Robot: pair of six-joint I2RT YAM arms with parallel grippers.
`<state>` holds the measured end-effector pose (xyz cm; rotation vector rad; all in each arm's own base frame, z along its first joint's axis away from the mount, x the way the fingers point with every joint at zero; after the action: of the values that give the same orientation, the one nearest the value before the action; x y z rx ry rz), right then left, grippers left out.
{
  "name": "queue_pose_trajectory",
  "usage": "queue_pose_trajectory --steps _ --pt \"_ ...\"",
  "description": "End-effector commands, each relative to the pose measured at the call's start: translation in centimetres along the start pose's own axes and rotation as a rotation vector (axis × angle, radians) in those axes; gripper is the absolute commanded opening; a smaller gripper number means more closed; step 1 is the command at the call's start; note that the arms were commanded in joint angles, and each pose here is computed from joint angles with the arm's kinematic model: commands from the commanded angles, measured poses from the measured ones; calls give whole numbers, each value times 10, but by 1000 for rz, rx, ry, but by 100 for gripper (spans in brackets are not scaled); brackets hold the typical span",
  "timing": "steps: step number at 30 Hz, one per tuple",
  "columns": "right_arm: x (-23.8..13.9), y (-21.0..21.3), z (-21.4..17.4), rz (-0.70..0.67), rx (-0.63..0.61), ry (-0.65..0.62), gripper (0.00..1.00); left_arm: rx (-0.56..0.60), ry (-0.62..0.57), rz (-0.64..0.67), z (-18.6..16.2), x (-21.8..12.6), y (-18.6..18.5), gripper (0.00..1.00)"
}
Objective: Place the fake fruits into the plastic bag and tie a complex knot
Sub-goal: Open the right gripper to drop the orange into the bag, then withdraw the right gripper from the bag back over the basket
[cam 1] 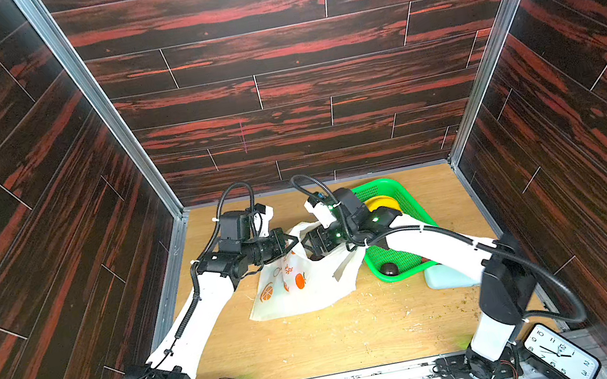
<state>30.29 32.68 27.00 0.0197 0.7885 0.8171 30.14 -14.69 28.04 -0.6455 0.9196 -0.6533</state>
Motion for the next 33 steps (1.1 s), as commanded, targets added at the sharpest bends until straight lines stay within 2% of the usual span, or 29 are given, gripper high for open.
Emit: queue_pose_trajectory --steps 1,10,15,18,23,25,28,33 --pt "-27 4 7 6 23 -31 82 -4 17 -1 -3 3 5 0" --pt "-77 21 31 49 7 -144 79 -8 13 6 -4 4 8 0" --pt "-117 16 38 -7 5 -222 79 -5 -12 35 -1 2 9 0" --pt "-140 -6 35 -114 45 -239 82 -5 -27 47 0 0 9 0" --pt "-169 -62 13 -243 198 -233 82 -18 -55 77 3 -4 11 0" --pt "-173 -85 0 -285 257 -217 85 -31 -68 98 5 -7 15 0" --pt "-173 -116 -23 -327 339 -179 89 -47 -87 111 8 -12 18 0" --pt "-151 -149 -56 -315 457 -113 89 -49 -103 119 9 -18 21 0"
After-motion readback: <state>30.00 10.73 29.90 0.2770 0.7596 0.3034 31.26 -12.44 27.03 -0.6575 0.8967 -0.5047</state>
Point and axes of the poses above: each gripper's point midway between its finger pads, its own x axis out along the fingers, its own y axis along the line the jaws close on, z = x × y, the point moved 7 cm from there along -x, back along the fingers, and after that the axes turned 1 degree about -x, right-handed, at the moved point
